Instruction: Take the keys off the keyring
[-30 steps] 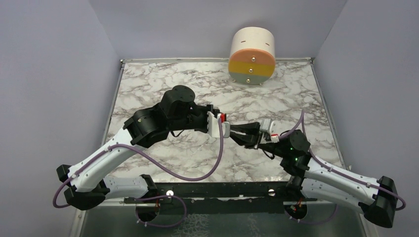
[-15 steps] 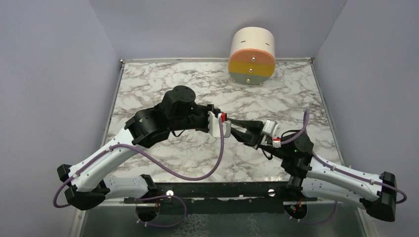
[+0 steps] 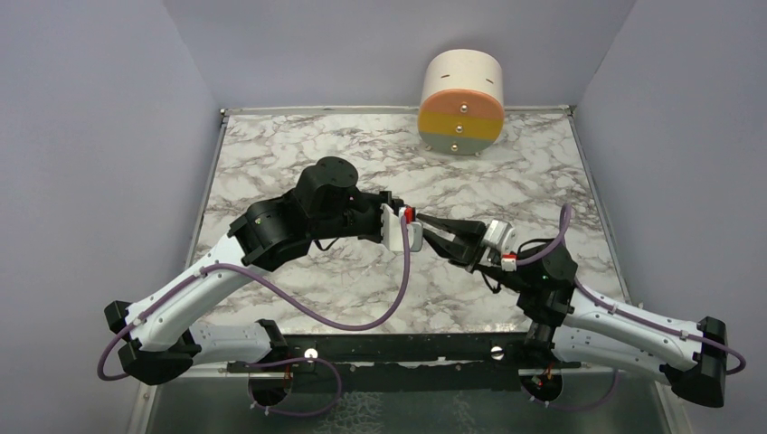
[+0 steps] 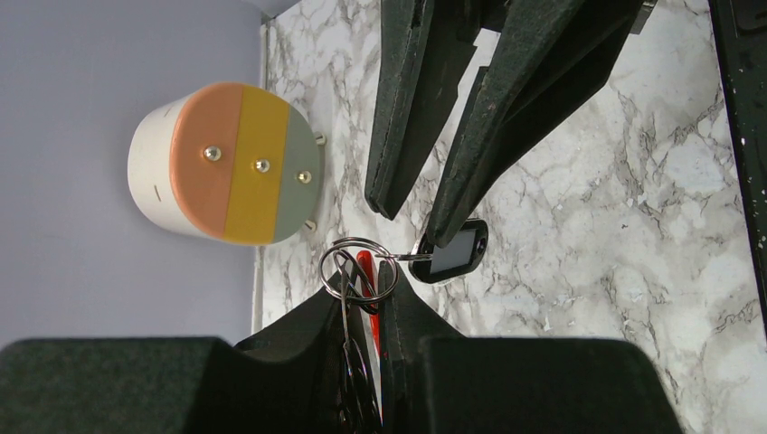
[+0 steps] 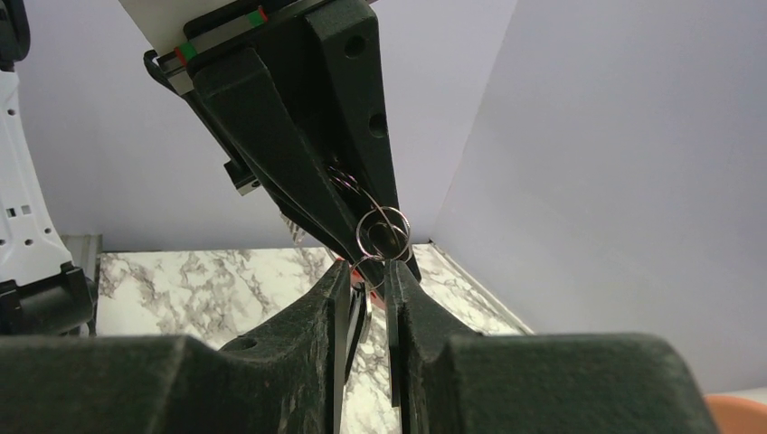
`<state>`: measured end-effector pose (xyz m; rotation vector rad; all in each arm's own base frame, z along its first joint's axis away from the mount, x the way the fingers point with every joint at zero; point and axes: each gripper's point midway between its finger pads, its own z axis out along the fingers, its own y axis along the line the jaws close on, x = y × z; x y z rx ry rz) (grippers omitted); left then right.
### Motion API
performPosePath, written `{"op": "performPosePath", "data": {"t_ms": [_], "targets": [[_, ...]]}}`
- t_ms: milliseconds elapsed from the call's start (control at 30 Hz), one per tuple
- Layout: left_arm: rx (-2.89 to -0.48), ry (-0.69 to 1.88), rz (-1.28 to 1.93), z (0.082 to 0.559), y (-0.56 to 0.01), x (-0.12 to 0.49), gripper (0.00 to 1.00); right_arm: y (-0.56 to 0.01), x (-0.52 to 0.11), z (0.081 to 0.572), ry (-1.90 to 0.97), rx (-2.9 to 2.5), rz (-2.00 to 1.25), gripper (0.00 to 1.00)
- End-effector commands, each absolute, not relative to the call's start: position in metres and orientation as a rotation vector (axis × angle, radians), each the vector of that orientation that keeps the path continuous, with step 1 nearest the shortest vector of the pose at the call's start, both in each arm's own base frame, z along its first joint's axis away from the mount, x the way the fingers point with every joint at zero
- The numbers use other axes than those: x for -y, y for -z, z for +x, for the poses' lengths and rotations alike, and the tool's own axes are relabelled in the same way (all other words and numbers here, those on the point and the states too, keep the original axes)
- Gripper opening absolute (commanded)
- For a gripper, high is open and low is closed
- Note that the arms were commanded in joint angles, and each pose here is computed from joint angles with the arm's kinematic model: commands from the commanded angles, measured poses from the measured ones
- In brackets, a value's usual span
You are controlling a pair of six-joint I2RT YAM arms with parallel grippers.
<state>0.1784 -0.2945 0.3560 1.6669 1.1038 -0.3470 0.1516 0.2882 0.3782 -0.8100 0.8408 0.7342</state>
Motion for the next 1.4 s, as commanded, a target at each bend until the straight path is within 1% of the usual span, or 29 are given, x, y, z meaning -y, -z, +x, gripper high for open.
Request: {"op": "performPosePath", "data": {"t_ms": [0, 167, 400, 567, 733, 1200, 1367], "targets": [[-1.075, 0.344, 1.625, 0.1784, -0.3683, 0.2958, 0.00, -0.3856, -0.2870, 0.1539, -0.719, -0.842, -0.794, 0.20], [-1.082, 0.336, 1.624, 0.1804, -0.3666, 0.2959, 0.00, -0.3839, -0.2922, 0.1512, -0.746, -0.839, -0.808, 0.21], [-1.073, 0.344, 1.616, 0.1787, -0.3694, 0.2957, 0.00, -0.3814, -0.2938, 0.1520, -0.745, -0.839, -0.810, 0.25], [-1.073, 0.347, 1.614, 0.1786, -0.3695, 0.2959, 0.00, -0.3806, -0.2947, 0.1543, -0.740, -0.845, -0.804, 0.25], [-1.071, 0.350, 1.614, 0.1780, -0.3695, 0.2962, 0.00, -0.3802, -0.2958, 0.1566, -0.733, -0.848, -0.797, 0.23], [-1.071, 0.348, 1.613, 0.1779, -0.3691, 0.2953, 0.00, -0.3843, -0.2945, 0.1541, -0.736, -0.825, -0.795, 0.24], [-1.065, 0.353, 1.612, 0.1761, -0.3702, 0.2944, 0.00, -0.3845, -0.2949, 0.1560, -0.730, -0.822, -0.785, 0.22]]}}
